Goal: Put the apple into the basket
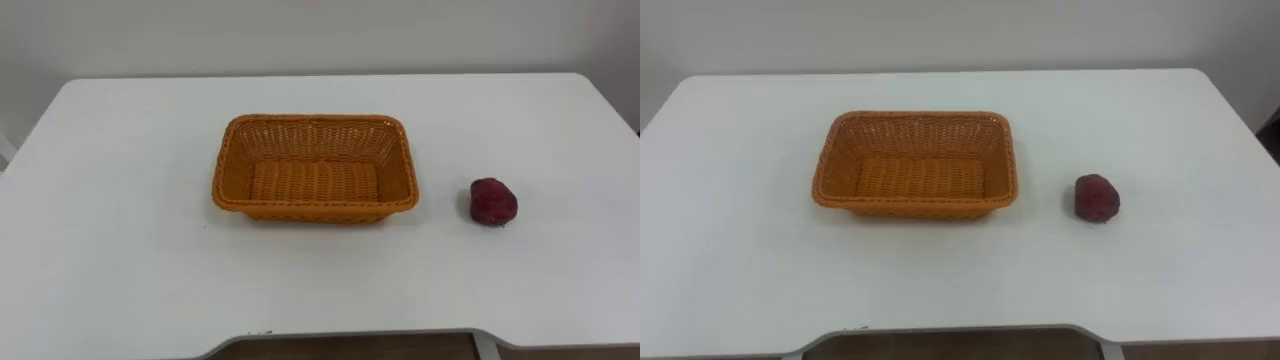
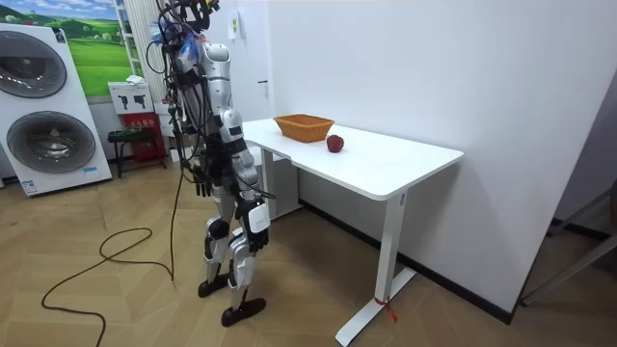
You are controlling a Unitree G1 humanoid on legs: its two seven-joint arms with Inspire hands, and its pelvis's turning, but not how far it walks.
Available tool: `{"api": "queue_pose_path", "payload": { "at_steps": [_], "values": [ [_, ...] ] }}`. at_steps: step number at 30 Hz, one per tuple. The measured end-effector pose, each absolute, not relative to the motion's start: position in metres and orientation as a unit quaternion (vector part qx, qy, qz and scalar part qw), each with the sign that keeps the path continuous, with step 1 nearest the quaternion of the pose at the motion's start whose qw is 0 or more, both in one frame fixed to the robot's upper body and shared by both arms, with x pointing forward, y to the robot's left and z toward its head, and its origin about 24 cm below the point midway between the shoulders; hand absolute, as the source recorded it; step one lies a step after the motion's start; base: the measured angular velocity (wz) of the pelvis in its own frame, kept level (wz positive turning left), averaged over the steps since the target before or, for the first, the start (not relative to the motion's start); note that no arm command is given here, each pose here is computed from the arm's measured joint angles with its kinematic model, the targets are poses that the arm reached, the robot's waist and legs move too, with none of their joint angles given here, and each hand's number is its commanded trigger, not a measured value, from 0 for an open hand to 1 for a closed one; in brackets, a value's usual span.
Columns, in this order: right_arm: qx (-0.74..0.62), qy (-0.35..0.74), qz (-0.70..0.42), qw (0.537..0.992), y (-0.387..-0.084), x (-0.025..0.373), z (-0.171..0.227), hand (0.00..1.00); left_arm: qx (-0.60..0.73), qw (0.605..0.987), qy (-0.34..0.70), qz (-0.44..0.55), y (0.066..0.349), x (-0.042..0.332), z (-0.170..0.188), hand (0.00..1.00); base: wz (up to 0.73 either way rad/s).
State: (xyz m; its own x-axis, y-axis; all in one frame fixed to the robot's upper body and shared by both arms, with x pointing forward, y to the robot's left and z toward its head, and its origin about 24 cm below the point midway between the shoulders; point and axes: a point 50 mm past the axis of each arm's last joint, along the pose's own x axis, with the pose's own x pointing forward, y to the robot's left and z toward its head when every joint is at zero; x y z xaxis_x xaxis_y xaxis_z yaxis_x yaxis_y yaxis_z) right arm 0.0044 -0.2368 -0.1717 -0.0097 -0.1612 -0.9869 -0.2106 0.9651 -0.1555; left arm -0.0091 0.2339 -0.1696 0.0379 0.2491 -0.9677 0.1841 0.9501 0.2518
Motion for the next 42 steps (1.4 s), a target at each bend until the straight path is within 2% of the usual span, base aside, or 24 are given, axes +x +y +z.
{"api": "queue_pose_path", "payload": {
  "at_steps": [4, 8, 14, 17, 20, 25, 31, 33, 35, 38, 42],
  "values": [
    [-0.131, 0.707, 0.016, 0.695, -0.237, 0.006, -0.172, 0.00, 0.156, 0.706, 0.690, 0.022, 0.234, -0.008, -0.170, 0.00, 0.00],
    [-0.095, 0.707, -0.033, 0.700, -0.237, -0.001, -0.172, 0.00, 0.158, 0.706, 0.690, 0.023, 0.233, -0.009, -0.170, 0.00, -0.02],
    [0.053, 0.686, -0.242, 0.684, -0.244, -0.020, -0.169, 0.00, 0.159, 0.702, 0.692, 0.043, 0.237, -0.014, -0.169, 0.00, -0.04],
    [0.250, 0.544, -0.453, 0.661, -0.266, 0.004, -0.161, 0.00, 0.131, 0.717, 0.677, 0.100, 0.246, -0.017, -0.165, 0.00, -0.16],
    [0.347, 0.395, -0.547, 0.652, -0.291, 0.041, -0.145, 0.00, 0.130, 0.728, 0.658, 0.145, 0.259, -0.017, -0.160, 0.00, -0.10],
    [0.402, 0.307, -0.618, 0.601, -0.307, 0.060, -0.133, 0.00, 0.136, 0.735, 0.640, 0.180, 0.270, -0.017, -0.156, 0.00, 0.00],
    [0.410, 0.237, -0.693, 0.544, -0.331, 0.063, -0.112, 0.00, 0.138, 0.724, 0.651, 0.182, 0.271, -0.032, -0.154, 0.00, -0.01],
    [0.403, 0.213, -0.709, 0.538, -0.339, 0.069, -0.101, 0.00, 0.138, 0.724, 0.651, 0.182, 0.271, -0.032, -0.154, 0.00, -0.04],
    [0.386, 0.189, -0.721, 0.544, -0.347, 0.078, -0.085, 0.00, 0.139, 0.726, 0.648, 0.182, 0.271, -0.030, -0.154, 0.00, 0.03],
    [0.295, 0.135, -0.743, 0.586, -0.360, 0.098, -0.050, 0.00, 0.146, 0.732, 0.642, 0.175, 0.271, -0.024, -0.154, 0.00, 0.08],
    [0.217, 0.061, -0.742, 0.631, -0.363, 0.123, -0.006, 0.00, 0.150, 0.736, 0.637, 0.170, 0.270, -0.023, -0.155, 0.00, 0.00]
  ]
}}
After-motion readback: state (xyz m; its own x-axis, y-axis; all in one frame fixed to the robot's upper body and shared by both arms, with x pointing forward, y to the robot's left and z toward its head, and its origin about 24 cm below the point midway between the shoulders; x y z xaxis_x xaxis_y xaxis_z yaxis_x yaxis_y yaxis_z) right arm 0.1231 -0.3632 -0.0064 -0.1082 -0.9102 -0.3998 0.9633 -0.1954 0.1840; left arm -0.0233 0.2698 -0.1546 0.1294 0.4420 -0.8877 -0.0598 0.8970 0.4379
